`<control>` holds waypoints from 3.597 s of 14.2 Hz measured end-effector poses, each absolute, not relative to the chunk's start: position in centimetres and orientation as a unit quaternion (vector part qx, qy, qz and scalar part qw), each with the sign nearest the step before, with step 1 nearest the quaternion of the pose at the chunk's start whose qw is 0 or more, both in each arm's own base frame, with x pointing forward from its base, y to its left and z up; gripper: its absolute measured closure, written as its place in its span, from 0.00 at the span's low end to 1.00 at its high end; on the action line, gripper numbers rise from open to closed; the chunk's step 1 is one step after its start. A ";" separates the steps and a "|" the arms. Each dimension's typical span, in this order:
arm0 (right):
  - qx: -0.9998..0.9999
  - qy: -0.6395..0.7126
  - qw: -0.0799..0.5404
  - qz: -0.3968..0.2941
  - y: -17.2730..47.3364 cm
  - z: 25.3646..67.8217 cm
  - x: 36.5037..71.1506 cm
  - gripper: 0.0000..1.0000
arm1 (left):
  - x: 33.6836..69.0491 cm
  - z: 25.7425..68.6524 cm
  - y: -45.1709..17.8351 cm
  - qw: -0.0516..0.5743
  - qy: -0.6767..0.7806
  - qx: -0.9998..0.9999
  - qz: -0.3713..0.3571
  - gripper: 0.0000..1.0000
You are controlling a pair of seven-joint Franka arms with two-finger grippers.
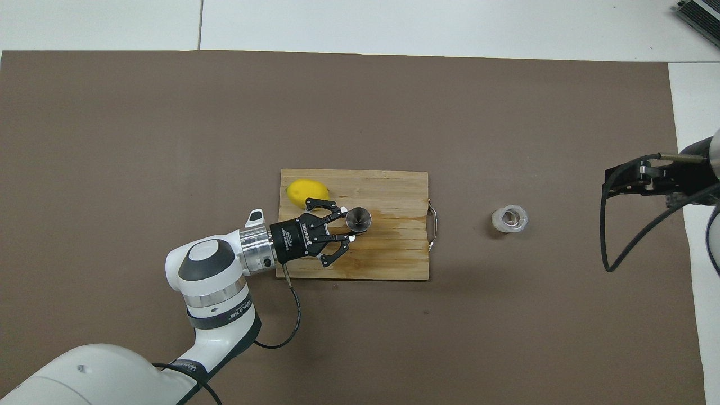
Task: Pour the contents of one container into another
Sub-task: 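Lower the metal cup onto the board and open the left gripper, then retract the left gripper while the right gripper reaches the clear cup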
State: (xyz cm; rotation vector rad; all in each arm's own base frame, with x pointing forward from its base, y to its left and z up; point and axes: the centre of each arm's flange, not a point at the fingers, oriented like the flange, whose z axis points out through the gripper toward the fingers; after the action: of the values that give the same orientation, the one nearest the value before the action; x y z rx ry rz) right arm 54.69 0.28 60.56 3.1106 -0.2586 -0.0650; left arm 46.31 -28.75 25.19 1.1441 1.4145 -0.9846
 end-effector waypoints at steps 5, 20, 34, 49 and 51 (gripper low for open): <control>0.996 -0.083 0.010 -0.021 0.3 60.6 54.7 0.00 | 46.1 24.5 -28.8 0.509 0.588 0.479 -0.408 0.63; 0.996 -0.083 0.010 -0.021 0.3 60.6 54.7 0.00 | 47.3 26.4 -27.3 0.522 0.595 0.486 -0.372 0.00; 0.977 0.212 0.012 0.011 -0.6 54.9 53.7 0.00 | 53.6 35.7 -13.0 0.385 0.571 0.679 -0.255 0.00; 0.810 0.574 -0.084 0.081 -3.5 36.7 57.2 0.00 | 59.6 54.8 -1.9 0.174 0.343 0.922 -0.040 0.00; 0.804 0.582 -0.086 0.085 -3.6 35.0 57.1 0.00 | 59.8 56.9 -1.3 0.155 0.282 0.947 -0.010 0.00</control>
State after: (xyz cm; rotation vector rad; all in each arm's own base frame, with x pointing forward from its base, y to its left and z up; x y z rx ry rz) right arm 57.12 -3.59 34.99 2.6752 1.9343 0.2829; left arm 59.78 -1.32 56.86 2.7117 0.8089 -0.0281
